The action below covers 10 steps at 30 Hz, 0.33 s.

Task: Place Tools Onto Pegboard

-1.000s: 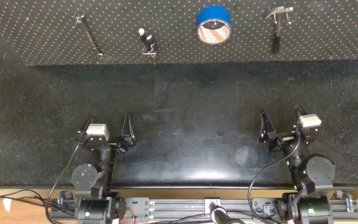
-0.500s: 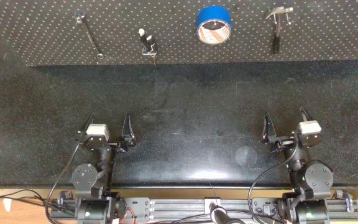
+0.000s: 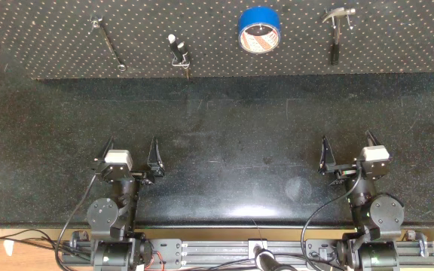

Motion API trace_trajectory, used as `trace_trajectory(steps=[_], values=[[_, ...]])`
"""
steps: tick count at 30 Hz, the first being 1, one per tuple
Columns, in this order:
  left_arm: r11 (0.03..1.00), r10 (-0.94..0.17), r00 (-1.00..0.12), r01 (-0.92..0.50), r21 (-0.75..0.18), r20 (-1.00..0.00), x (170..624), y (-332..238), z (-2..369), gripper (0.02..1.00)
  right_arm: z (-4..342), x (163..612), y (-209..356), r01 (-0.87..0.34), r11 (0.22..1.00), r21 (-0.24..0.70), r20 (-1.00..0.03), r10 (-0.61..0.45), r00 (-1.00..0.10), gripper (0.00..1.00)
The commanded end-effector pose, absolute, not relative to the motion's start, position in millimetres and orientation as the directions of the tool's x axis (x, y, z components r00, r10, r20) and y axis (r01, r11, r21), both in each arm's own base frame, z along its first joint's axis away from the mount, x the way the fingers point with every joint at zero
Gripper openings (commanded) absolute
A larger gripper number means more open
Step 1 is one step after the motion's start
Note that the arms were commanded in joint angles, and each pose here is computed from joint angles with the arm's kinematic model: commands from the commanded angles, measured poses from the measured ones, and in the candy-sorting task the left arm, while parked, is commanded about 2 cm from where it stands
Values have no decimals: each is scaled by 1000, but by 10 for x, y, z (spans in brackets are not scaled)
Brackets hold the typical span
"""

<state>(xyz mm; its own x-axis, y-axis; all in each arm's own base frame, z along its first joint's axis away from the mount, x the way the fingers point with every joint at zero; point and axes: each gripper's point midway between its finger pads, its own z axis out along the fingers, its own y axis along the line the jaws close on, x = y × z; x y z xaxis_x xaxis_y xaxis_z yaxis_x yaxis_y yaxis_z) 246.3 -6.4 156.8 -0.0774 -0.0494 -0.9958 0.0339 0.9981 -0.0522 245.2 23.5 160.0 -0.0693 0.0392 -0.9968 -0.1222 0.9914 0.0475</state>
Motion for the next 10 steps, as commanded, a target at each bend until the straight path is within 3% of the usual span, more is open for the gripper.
trace_trajectory(steps=[1,10], values=[[998,-47,-78,44,-51,-996,2458,-77,1562,996,1590,2452,201,-105,994,32,-998,25,-66,958],[998,-47,-78,44,-51,-996,2458,-77,1562,998,1590,2452,201,-105,994,32,-998,25,-66,958]])
